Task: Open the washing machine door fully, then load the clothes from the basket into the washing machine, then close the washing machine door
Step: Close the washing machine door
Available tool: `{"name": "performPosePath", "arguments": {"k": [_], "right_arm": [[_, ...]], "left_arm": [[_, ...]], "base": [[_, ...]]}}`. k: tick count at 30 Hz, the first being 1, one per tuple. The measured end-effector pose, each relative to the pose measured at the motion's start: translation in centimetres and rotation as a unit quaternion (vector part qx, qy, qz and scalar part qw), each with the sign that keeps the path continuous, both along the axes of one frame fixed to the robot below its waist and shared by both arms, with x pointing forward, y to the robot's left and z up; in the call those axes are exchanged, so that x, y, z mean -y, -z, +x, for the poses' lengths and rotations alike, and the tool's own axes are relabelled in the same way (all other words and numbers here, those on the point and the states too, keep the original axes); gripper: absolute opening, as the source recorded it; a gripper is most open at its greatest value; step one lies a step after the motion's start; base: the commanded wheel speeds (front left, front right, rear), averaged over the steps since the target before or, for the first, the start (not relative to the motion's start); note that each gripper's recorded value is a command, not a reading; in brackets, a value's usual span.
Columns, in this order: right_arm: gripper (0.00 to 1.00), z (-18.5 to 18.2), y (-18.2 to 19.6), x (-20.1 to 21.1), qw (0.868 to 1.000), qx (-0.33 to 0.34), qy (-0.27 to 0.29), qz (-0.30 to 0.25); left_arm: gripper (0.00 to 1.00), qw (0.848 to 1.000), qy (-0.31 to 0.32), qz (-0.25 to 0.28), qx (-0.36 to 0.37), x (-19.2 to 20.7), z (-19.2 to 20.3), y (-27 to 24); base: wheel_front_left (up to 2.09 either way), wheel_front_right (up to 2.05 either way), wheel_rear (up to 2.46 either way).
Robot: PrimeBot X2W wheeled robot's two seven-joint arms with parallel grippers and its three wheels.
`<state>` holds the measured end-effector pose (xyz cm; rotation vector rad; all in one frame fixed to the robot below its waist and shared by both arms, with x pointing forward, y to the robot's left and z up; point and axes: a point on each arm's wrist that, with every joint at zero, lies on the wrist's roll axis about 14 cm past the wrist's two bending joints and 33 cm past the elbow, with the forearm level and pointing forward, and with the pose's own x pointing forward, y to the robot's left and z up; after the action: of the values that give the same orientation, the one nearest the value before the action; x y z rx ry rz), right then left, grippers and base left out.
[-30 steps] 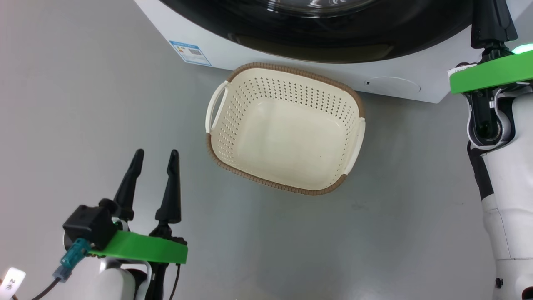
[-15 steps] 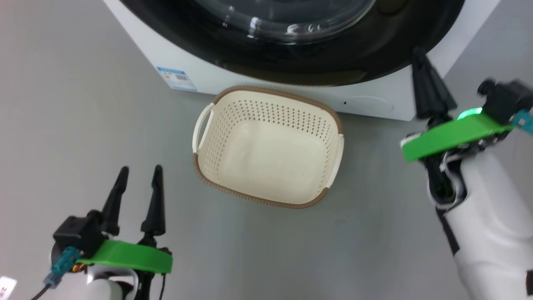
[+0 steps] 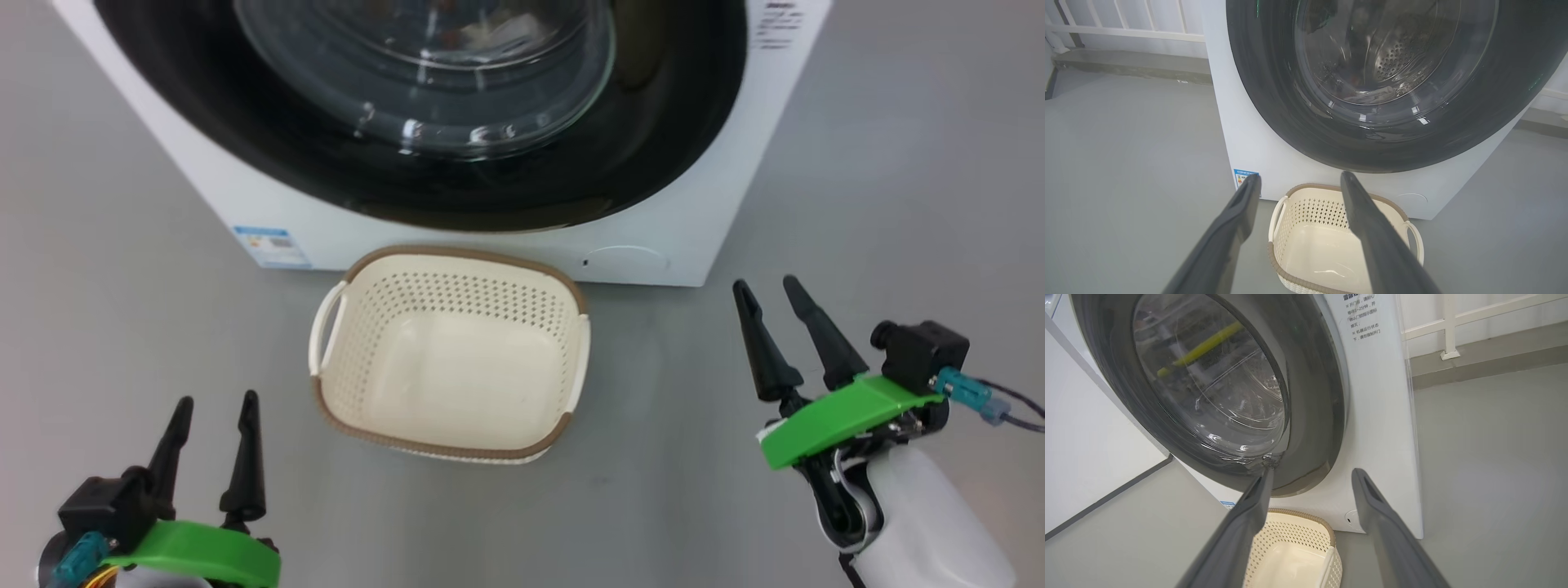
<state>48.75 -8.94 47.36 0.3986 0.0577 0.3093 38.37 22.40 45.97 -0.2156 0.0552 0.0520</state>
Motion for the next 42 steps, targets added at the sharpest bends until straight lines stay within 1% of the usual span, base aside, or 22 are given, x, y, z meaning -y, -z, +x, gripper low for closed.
{"name": "performPosePath", "arguments": {"k": [10,14,20,30,33,42], "right_arm": [[1.00,-3.9,0.0,5.2,0.998,-0.008,0.058,-0.018],[1.00,-5.2,-0.3,6.8,0.997,-0.005,0.076,-0.022],[1.00,-7.2,-0.3,8.8,0.994,-0.008,0.101,-0.026],[1.00,-10.0,0.0,11.3,0.990,-0.013,0.137,-0.025],[1.00,-10.4,0.2,11.7,0.989,-0.016,0.143,-0.025],[1.00,-10.7,0.2,12.0,0.988,-0.017,0.149,-0.026]], "left_arm": [[1.00,0.999,0.039,0.005,0.004,2.2,0.3,-0.2],[1.00,0.999,0.049,0.005,0.014,2.9,0.7,-0.8],[1.00,0.998,0.056,0.005,0.010,3.2,0.0,-0.6],[1.00,0.998,0.059,0.007,0.003,3.3,-0.7,-0.2],[1.00,0.998,0.061,0.017,0.004,3.2,-0.6,-0.4],[1.00,0.998,0.063,0.021,-0.003,3.2,-1.0,0.1]], "base": [[0.00,0.00,0.00],[0.00,0.00,0.00],[0.00,0.00,0.00],[0.00,0.00,0.00],[0.00,0.00,0.00],[0.00,0.00,0.00]]}}
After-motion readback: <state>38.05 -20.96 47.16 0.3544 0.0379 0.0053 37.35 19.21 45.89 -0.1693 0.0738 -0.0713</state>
